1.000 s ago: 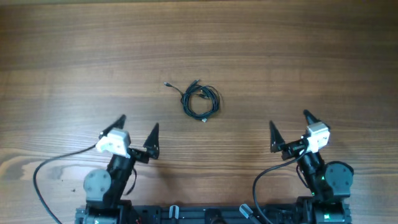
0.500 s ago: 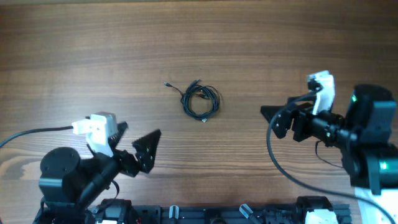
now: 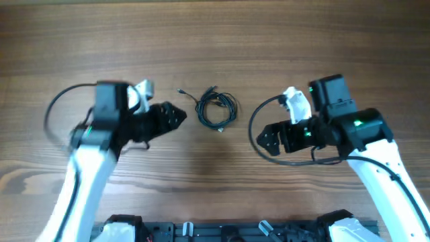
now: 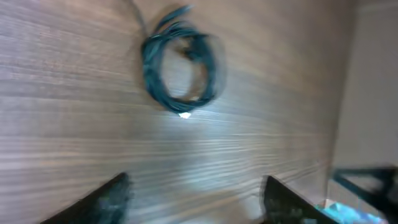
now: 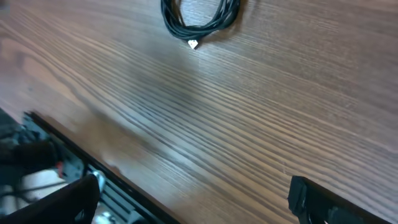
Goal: Untangle cables
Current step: 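Move both grippers forward toward the coiled black cable bundle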
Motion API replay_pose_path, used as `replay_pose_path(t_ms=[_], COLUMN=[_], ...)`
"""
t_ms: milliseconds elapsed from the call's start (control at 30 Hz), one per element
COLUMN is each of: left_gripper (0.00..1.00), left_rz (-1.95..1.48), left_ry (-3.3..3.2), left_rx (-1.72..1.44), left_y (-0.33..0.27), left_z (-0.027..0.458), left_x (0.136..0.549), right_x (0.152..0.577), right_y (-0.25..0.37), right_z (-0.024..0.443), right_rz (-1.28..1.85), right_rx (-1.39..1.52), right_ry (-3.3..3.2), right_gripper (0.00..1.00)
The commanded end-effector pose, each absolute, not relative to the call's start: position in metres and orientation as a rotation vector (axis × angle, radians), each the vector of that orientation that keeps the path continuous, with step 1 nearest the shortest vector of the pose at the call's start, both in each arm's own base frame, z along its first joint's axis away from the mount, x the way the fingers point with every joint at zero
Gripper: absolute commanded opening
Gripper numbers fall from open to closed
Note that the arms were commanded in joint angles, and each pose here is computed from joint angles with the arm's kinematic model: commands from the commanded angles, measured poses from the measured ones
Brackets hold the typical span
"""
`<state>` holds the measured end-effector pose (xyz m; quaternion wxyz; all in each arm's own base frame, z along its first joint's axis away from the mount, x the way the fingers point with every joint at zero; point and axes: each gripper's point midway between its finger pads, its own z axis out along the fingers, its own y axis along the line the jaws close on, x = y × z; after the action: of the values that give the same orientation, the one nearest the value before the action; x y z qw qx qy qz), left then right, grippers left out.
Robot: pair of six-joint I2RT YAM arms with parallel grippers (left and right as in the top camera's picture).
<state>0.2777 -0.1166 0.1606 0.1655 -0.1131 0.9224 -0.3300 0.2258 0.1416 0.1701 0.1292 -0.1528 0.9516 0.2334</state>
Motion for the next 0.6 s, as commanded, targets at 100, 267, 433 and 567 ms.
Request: replay_pose_path(t_ms=[100,267,433,567], left_gripper=[0.68,0.6,0.6,0.6], left_rz=[-0.871,-0.58,-0.209,-0.171], left_ry=[2.821,2.787,2.722,2.674], left_rx=[-0.296,-0.198,-0.14,-0.134], left_y=[-0.154,-0.16,-0.148,-0.149], left_z=[0.063,0.044,0.039,0.042], left_x=[0.317,0.337,0.342,0.35], right_x=[0.245,0.255,0.265,0.265], right_y=[0.161,0.175,0.181,0.191], right_z=[0.195,0.205,0.198,0.183], right_rz=[0.521,0.544,0.544,0.546], right_rx=[-0.538,-0.573,-0.586,-0.624], right_ry=[2.624,2.539,2.538,2.578], right_gripper=[1.0,1.0,1.0,1.0])
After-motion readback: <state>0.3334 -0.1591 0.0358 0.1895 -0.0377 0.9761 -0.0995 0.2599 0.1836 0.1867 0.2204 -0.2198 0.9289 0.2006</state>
